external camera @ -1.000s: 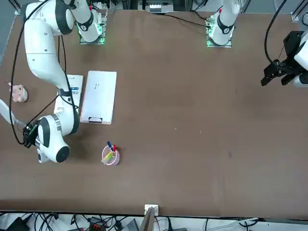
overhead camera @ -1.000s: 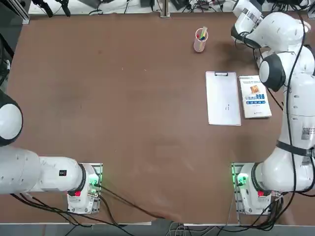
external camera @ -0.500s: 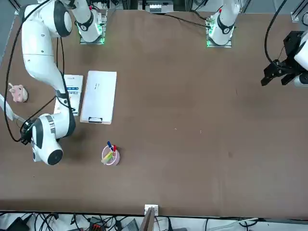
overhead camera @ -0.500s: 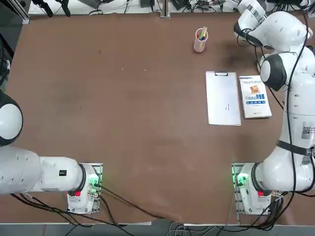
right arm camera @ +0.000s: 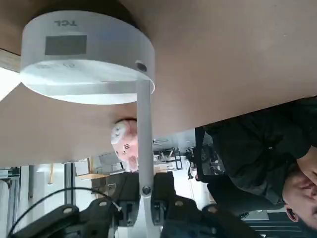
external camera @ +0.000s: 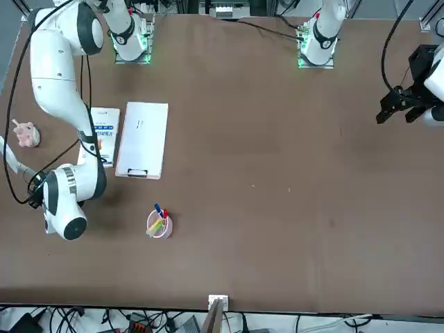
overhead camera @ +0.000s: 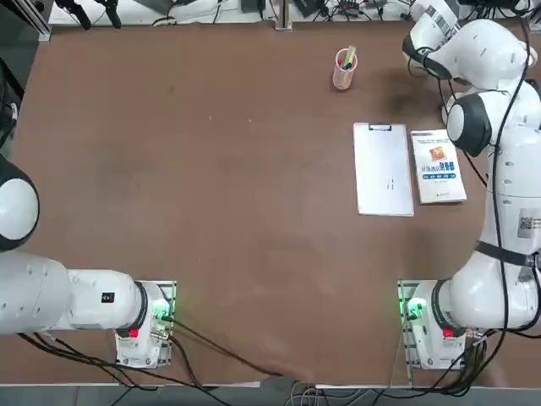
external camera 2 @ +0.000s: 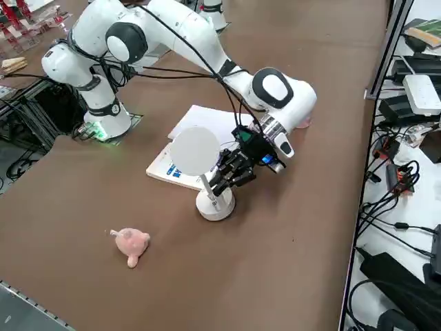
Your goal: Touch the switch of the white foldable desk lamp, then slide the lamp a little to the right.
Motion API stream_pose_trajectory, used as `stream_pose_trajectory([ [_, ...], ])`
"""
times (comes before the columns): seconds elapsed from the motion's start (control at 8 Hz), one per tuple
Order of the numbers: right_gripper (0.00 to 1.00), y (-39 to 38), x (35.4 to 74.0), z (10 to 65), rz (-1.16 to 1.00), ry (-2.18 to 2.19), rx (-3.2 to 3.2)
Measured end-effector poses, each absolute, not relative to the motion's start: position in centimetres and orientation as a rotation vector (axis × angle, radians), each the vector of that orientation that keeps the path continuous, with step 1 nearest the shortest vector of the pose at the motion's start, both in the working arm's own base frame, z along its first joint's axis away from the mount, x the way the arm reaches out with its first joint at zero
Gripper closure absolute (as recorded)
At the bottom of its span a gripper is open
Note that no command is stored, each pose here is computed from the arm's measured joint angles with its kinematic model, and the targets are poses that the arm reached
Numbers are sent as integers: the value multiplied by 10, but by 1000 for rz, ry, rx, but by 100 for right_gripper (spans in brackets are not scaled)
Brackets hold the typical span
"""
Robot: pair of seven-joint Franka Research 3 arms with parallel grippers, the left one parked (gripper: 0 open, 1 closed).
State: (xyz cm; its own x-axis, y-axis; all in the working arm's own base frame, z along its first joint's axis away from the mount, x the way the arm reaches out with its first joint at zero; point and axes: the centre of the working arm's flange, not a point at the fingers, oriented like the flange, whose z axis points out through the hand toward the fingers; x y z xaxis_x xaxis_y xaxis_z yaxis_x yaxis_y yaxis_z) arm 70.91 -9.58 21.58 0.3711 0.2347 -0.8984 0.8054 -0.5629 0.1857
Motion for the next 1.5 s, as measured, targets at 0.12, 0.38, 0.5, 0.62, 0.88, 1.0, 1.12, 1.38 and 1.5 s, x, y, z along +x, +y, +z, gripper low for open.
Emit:
stream_pose_trajectory([
  [0.12,82,-96,709,216,-1167,891,2008],
  [0.38,81,-96,710,216,-1159,879,2011],
  [0.5,78,-97,710,216,-1158,876,2013],
  [0.62,77,-98,710,217,-1157,873,2014],
  [0.88,70,-99,710,217,-1155,870,2016],
  [1.0,69,-99,710,217,-1154,871,2016],
  [1.12,69,-99,711,218,-1152,871,2017],
  [1.38,67,-99,712,220,-1140,870,2020],
  [1.5,65,-98,714,222,-1129,869,2022],
])
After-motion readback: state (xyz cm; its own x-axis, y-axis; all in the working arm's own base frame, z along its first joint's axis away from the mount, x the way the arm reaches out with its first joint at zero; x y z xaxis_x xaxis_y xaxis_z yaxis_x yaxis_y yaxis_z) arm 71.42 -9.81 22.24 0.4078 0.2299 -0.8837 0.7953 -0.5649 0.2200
